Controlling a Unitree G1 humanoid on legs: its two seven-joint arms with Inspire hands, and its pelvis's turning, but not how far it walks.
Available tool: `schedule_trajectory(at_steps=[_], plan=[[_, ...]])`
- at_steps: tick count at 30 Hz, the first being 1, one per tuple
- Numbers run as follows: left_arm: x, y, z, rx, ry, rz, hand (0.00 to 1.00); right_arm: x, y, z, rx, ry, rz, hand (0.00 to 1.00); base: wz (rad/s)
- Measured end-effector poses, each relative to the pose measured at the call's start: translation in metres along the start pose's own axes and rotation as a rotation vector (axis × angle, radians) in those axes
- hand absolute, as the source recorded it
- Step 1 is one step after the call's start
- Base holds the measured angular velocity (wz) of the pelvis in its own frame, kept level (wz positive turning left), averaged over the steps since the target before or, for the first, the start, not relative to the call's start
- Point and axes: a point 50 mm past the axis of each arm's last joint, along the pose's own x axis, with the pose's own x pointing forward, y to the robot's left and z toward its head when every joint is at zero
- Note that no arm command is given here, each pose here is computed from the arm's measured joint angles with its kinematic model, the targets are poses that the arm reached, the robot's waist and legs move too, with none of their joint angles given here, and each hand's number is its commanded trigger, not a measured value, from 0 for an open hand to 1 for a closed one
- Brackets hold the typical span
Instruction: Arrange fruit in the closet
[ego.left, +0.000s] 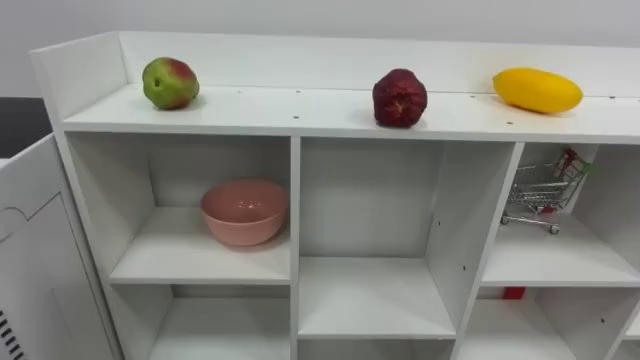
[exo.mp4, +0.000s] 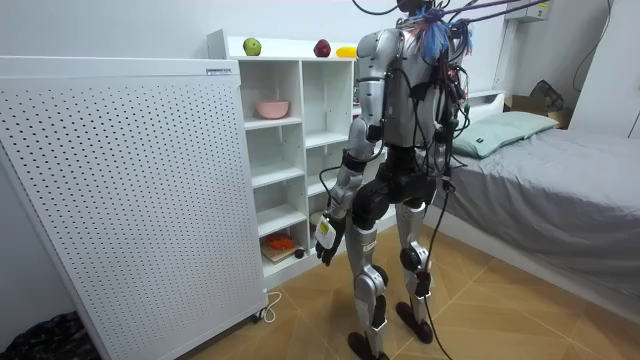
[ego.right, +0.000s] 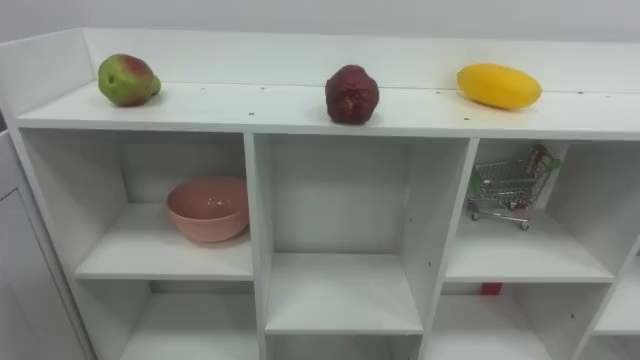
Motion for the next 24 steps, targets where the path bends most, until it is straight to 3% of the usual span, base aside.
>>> schedule_trajectory(at_steps=[5, 19, 24], plan=[[0.001, -0.004, 0.012, -0.041, -0.045, -0.004, 0.00, 0.001, 0.000, 0.008, 0.023, -0.028, 0.005, 0.00, 0.01], [0.000, -0.004, 0.009, -0.087, -0.053, 0.006, 0.00, -0.002, -0.007, 0.009, 0.148, -0.072, -0.086, 0.00, 0.00], [0.000, -0.001, 0.009, -0.101, -0.059, 0.017, 0.00, -0.018, -0.009, 0.086, 0.144, -0.394, -0.162, 0.00, -0.12]])
